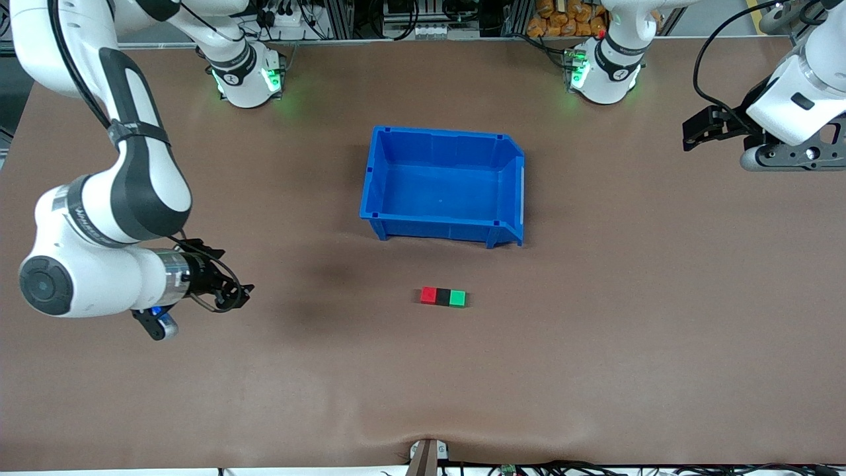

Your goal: Attach green and red cubes to black cube

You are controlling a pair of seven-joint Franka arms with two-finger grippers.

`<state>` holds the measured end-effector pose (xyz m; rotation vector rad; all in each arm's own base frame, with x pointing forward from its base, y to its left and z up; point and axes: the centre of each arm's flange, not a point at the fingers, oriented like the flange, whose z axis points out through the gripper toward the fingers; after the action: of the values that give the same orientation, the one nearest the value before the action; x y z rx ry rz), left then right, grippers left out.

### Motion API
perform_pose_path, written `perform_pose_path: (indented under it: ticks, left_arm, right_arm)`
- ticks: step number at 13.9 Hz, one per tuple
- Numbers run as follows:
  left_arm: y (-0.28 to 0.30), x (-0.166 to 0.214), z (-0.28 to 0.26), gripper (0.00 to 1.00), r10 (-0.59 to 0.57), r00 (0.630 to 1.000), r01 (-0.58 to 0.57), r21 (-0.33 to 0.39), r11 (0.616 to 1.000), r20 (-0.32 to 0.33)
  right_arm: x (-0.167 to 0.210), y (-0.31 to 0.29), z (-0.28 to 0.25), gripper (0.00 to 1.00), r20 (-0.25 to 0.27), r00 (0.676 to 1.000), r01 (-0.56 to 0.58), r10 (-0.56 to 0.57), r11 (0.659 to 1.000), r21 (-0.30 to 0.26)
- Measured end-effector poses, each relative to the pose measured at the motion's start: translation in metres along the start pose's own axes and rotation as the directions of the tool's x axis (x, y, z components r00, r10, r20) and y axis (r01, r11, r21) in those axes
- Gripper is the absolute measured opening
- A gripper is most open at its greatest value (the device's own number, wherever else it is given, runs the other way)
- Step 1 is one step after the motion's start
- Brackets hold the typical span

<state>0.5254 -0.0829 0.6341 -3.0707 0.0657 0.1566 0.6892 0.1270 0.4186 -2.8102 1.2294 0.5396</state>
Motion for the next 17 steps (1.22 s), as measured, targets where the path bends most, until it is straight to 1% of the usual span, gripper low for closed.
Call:
perform_pose_path:
  ticks: [4,7,10,12,15,17]
  left_arm:
    - [0.002,0.0,0.0,1.0,0.003,1.0,-0.003,0.0,1.0,0.001]
    - [0.002,0.0,0.0,1.0,0.004,1.0,-0.004,0.001,1.0,0.002]
    - [0.003,-0.001,0.0,1.0,0.005,1.0,-0.005,0.001,1.0,0.002]
    - [0.002,-0.001,-0.002,1.0,0.004,1.0,-0.004,0.001,1.0,-0.002]
    - [0.001,-0.003,-0.005,1.0,0.014,1.0,-0.014,0.002,1.0,-0.008]
    - [0.0,-0.004,-0.005,1.0,0.017,1.0,-0.017,0.002,1.0,-0.008]
  right_arm:
    - [-0.004,0.008,-0.008,1.0,-0.012,0.999,0.036,-0.037,0.999,-0.023]
    - [-0.005,0.018,-0.018,1.0,-0.017,0.996,0.085,-0.086,0.996,-0.035]
    - [-0.004,0.034,-0.034,1.0,-0.018,0.989,0.146,-0.147,0.988,-0.057]
    - [-0.003,0.044,-0.041,1.0,-0.018,0.985,0.167,-0.169,0.983,-0.071]
    - [-0.004,0.055,-0.057,1.0,-0.033,0.974,0.221,-0.224,0.973,-0.069]
    - [-0.01,0.063,-0.065,1.0,-0.024,0.971,0.237,-0.24,0.968,-0.084]
